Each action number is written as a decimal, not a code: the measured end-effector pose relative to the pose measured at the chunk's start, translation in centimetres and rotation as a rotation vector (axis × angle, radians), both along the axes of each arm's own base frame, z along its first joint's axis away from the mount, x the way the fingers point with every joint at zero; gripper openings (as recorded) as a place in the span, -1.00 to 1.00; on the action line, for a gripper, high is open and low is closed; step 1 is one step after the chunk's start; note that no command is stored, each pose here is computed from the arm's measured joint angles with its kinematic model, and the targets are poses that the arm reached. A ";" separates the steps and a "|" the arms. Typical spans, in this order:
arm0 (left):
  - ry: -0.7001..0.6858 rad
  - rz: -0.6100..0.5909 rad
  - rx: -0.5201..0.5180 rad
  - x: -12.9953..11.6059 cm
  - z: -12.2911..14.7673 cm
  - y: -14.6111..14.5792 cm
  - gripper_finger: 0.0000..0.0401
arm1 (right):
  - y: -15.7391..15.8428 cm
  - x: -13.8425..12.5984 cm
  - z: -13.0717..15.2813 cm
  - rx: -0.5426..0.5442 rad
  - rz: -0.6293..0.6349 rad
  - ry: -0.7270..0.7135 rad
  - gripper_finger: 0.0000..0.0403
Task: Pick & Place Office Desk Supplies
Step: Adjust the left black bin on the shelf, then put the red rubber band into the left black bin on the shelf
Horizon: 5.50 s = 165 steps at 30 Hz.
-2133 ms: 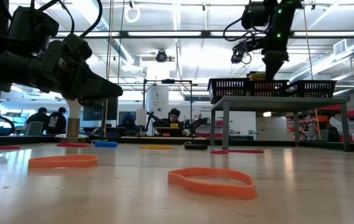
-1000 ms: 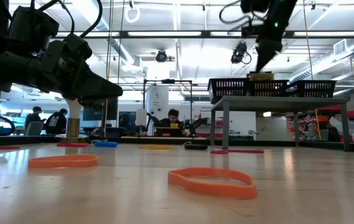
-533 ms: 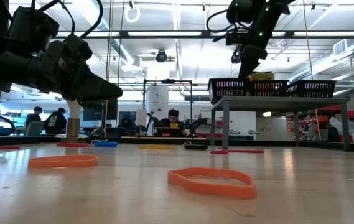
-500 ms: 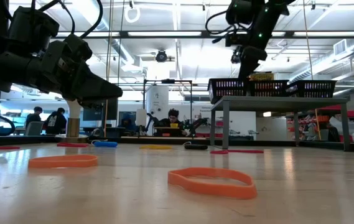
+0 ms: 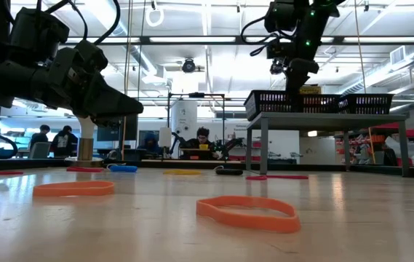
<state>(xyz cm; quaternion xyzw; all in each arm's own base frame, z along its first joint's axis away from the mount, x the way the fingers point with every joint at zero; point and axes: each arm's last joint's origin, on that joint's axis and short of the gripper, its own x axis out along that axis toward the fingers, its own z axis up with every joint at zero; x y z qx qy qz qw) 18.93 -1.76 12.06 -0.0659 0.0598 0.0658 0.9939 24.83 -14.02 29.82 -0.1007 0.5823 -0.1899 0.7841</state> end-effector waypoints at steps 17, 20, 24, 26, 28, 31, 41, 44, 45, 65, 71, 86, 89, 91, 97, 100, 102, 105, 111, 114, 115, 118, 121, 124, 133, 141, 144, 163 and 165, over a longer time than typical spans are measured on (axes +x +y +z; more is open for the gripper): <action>-0.008 -0.001 0.014 0.0 0.1 0.0 -0.67 | 0.6 -0.8 1.1 -0.018 -0.029 -0.038 -0.94; -0.011 -0.001 0.014 0.0 0.1 0.0 -0.67 | 1.5 -1.6 2.5 -0.049 -0.024 -0.087 -0.94; 0.005 0.004 -0.022 0.0 -0.1 0.0 -0.67 | 3.4 -2.6 4.4 -0.055 -0.053 -0.218 -0.94; 0.017 0.009 -0.053 0.0 -0.2 0.0 -0.67 | 4.6 -2.9 4.4 -0.032 -0.070 -0.314 -0.94; 0.019 0.015 -0.094 0.0 -0.3 0.0 -0.67 | 5.9 -2.9 3.2 -0.005 -0.036 -0.377 -0.94; 0.009 0.025 -0.151 0.0 -0.3 0.0 -0.67 | 8.1 -2.7 0.5 0.042 0.045 -0.419 -0.96; 0.013 0.038 -0.172 2.3 0.8 -0.3 -0.67 | 16.6 -1.8 -5.8 0.097 0.263 -0.537 -0.96; 0.079 0.025 -0.137 3.3 0.9 -0.5 -0.67 | 18.5 -1.6 -7.6 0.137 0.279 -0.562 -0.96; 0.101 0.029 -0.134 3.7 0.9 -0.5 -0.67 | 19.0 -1.6 -8.3 0.148 0.276 -0.566 -0.95; 0.146 -0.035 0.131 4.6 -1.1 -3.9 -0.95 | 21.4 2.4 -16.7 0.047 0.143 -0.610 -0.37; 0.154 -0.036 0.129 4.7 -1.5 -3.9 -0.91 | 20.1 1.6 -16.1 0.047 0.080 -0.555 -0.18; 0.154 -0.036 0.133 4.7 -1.5 -3.9 -0.91 | 14.1 1.9 -17.3 0.134 -0.080 -0.477 -0.05; 0.153 -0.036 0.133 4.7 -1.5 -3.9 -0.91 | 13.3 1.9 -17.3 0.151 -0.083 -0.470 -0.05; 0.154 -0.031 0.134 4.7 -1.5 -3.9 -0.91 | 12.9 2.0 -17.6 0.149 -0.077 -0.455 -0.05; 0.154 -0.029 0.135 4.7 -1.5 -3.9 -0.91 | 11.5 2.4 -19.4 0.226 -0.052 -0.413 -0.05; 0.155 -0.028 0.135 4.7 -1.5 -3.9 -0.91 | 11.3 2.6 -20.0 0.259 -0.047 -0.407 -0.06; 0.155 -0.027 0.134 4.7 -1.5 -3.8 -0.91 | 11.3 2.6 -20.1 0.252 -0.048 -0.401 -0.10; 0.154 -0.020 0.131 4.7 -1.5 -3.7 -0.91 | 11.5 2.7 -20.2 0.241 -0.023 -0.398 -0.25; 0.153 -0.019 0.127 4.7 -1.5 -3.7 -0.91 | 12.6 2.8 -20.0 0.221 0.037 -0.389 -0.69; 0.153 -0.019 0.128 4.7 -1.5 -3.7 -0.91 | 13.7 2.7 -19.6 0.217 0.074 -0.391 -0.91; 0.153 -0.019 0.128 4.7 -1.5 -3.7 -0.91 | 14.3 2.6 -19.3 0.234 0.100 -0.392 -0.96; 0.153 -0.019 0.128 4.7 -1.5 -3.7 -0.91 | 16.1 2.2 -18.6 0.290 0.182 -0.392 -0.95; 0.154 -0.019 0.128 4.7 -1.5 -3.7 -0.91 | 17.5 2.1 -17.1 0.274 0.228 -0.458 -0.94; 0.154 -0.019 0.129 4.7 -1.5 -3.7 -0.91 | 18.8 1.7 -15.8 0.204 0.243 -0.509 -0.98; 0.153 -0.019 0.129 4.7 -1.5 -3.7 -0.91 | 18.2 1.4 -14.6 0.178 0.154 -0.569 -0.82; 0.153 -0.019 0.129 4.7 -1.5 -3.7 -0.91 | 14.1 1.2 -15.5 0.298 0.007 -0.473 -0.44; 0.153 -0.019 0.129 4.7 -1.5 -3.7 -0.91 | 13.0 1.6 -15.2 0.315 -0.001 -0.456 -0.30; 0.157 -0.019 0.130 4.7 -1.5 -3.7 -0.91 | 11.5 6.9 -15.7 0.254 0.108 -0.076 -0.05; 0.155 -0.020 0.130 4.7 -1.5 -3.7 -0.91 | 11.2 6.8 -16.2 0.265 0.102 -0.054 -0.07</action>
